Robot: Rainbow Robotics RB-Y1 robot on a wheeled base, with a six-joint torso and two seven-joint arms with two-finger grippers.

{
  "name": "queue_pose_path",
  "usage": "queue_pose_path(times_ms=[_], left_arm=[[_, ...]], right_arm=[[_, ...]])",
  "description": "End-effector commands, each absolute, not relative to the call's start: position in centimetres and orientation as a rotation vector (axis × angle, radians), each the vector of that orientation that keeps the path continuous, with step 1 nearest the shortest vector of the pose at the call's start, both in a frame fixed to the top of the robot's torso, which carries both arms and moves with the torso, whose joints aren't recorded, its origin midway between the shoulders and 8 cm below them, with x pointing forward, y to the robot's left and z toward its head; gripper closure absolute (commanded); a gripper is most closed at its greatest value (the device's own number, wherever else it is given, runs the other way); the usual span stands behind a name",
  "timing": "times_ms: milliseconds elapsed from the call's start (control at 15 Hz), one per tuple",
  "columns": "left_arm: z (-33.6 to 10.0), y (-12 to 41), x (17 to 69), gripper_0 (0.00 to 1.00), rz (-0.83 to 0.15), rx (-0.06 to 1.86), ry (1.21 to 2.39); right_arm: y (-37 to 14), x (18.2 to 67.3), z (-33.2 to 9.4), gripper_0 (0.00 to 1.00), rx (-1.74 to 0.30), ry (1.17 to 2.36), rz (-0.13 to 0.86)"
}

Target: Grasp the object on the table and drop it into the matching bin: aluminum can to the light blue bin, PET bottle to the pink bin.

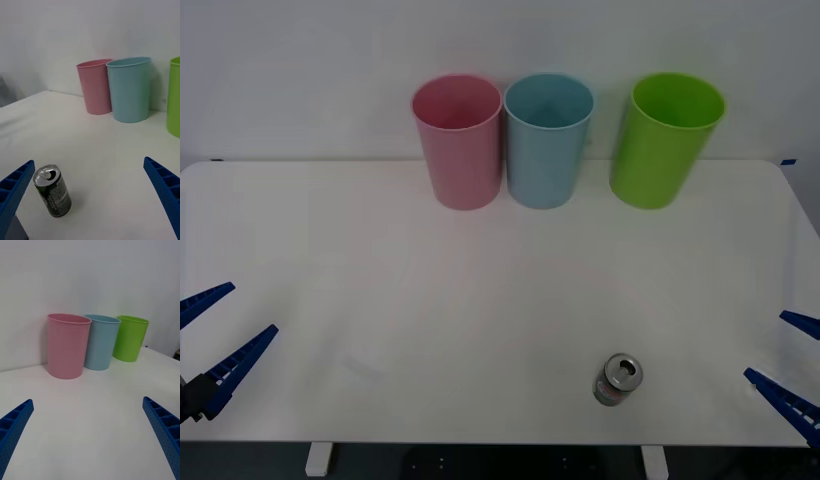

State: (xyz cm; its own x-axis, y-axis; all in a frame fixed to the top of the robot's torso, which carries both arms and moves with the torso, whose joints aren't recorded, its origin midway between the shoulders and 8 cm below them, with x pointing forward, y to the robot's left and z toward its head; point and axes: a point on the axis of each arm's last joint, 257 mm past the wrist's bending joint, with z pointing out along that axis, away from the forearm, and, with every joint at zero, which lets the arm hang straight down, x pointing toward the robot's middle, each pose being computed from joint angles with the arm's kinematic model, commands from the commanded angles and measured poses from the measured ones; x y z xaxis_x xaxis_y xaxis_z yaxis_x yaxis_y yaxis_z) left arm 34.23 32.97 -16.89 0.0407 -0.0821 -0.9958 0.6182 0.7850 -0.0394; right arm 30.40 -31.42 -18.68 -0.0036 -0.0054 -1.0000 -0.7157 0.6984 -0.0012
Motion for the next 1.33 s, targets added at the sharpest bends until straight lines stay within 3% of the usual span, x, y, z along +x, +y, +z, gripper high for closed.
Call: queue_pose_path(times_ms=[67, 400, 600, 1067, 1333], left_arm=[[-16.9, 33.0, 34.2, 0.00, -0.567, 0.465, 1.441], [-16.9, 33.0, 34.2, 0.00, -0.567, 0.465, 1.441], [-16.9, 33.0, 34.2, 0.00, -0.567, 0.465, 1.441], [-16.9, 33.0, 34.2, 0.00, -0.567, 0.465, 1.441], [-16.9, 33.0, 34.2, 0.00, -0.567, 0.465, 1.441]], right_arm=[[-31.4, 29.7, -19.7, 0.00, -0.673, 1.472, 0.609], [-33.0, 27.9, -23.9, 0.00, -0.759, 1.511, 0.594], [-32.0, 27.1, -26.3, 0.00, -0.791, 1.557, 0.645], [-30.5, 28.0, -29.5, 0.00, -0.872, 1.508, 0.606], [-28.4, 28.8, -31.1, 0.00, -0.870, 1.491, 0.647]])
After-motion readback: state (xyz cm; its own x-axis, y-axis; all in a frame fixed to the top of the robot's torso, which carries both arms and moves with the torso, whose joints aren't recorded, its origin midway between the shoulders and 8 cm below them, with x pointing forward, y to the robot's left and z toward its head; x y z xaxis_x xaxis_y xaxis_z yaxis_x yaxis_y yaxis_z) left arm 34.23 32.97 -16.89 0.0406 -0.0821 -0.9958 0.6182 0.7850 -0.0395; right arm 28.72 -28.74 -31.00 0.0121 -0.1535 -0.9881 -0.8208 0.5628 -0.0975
